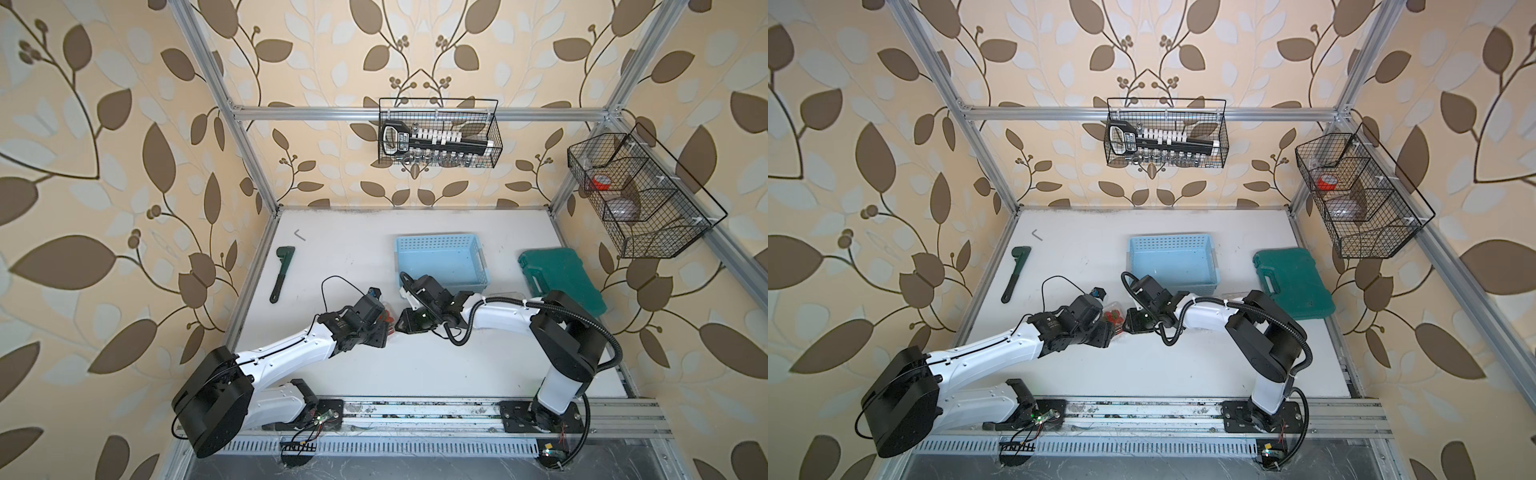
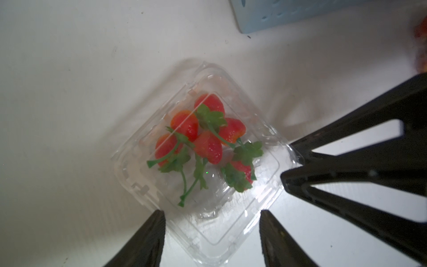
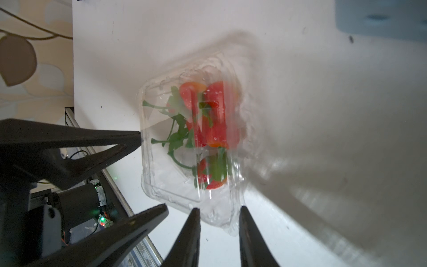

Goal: Pack strawberries into containers
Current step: Close the packing box at the center of the board.

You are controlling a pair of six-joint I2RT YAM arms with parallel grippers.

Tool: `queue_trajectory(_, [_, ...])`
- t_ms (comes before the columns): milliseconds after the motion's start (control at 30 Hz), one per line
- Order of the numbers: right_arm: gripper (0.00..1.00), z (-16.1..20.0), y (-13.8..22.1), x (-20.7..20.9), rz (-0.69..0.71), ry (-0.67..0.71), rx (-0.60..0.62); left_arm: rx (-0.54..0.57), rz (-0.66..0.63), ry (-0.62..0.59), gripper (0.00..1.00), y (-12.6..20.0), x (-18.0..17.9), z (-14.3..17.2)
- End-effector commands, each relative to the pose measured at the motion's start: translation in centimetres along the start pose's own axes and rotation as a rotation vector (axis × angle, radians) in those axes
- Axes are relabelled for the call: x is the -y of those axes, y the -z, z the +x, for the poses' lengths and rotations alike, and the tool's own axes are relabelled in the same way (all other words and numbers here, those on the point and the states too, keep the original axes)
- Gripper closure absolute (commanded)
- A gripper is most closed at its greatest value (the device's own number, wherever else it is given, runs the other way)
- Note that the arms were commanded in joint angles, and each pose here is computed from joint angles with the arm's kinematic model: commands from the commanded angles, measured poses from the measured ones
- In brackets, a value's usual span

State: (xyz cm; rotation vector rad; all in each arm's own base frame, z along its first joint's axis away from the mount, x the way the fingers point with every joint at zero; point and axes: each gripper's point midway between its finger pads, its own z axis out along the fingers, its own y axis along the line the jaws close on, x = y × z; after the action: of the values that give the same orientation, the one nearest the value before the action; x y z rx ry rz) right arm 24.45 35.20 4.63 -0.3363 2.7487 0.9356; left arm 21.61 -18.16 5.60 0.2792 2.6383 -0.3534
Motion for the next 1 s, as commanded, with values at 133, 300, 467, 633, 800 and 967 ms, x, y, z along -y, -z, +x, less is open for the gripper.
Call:
queue_trajectory(133, [0.75,1.0,-0.8,1.4,0.037,-0.018,-0.018,-0.036,0.011,0.004,0.34,-0.4,0.4,1.3])
queue_trajectory(300, [0.76,0.9,-0.6,1.4,0.042,-0.015,-0.011,-0.036,0.008,0.015,0.34,-0.4,0.3,1.6])
queue_trajectory(467, [0.75,1.1,-0.6,1.6,0.051,-0.012,-0.017,-0.044,-0.007,0.039,0.34,-0.3,0.0,2.1])
queue_trajectory(633, [0.67,1.3,-0.6,2.1,0.073,-0.011,-0.02,-0.051,-0.018,0.046,0.33,-0.2,-0.3,2.3])
queue_trajectory(800, [0.66,1.4,-0.7,2.4,0.084,-0.014,-0.018,-0.058,-0.026,0.049,0.34,-0.3,-0.4,2.4])
queue_trajectory(967, [0.71,1.5,-1.1,2.5,0.074,-0.025,-0.024,-0.068,-0.025,0.053,0.34,-0.5,-0.4,2.6])
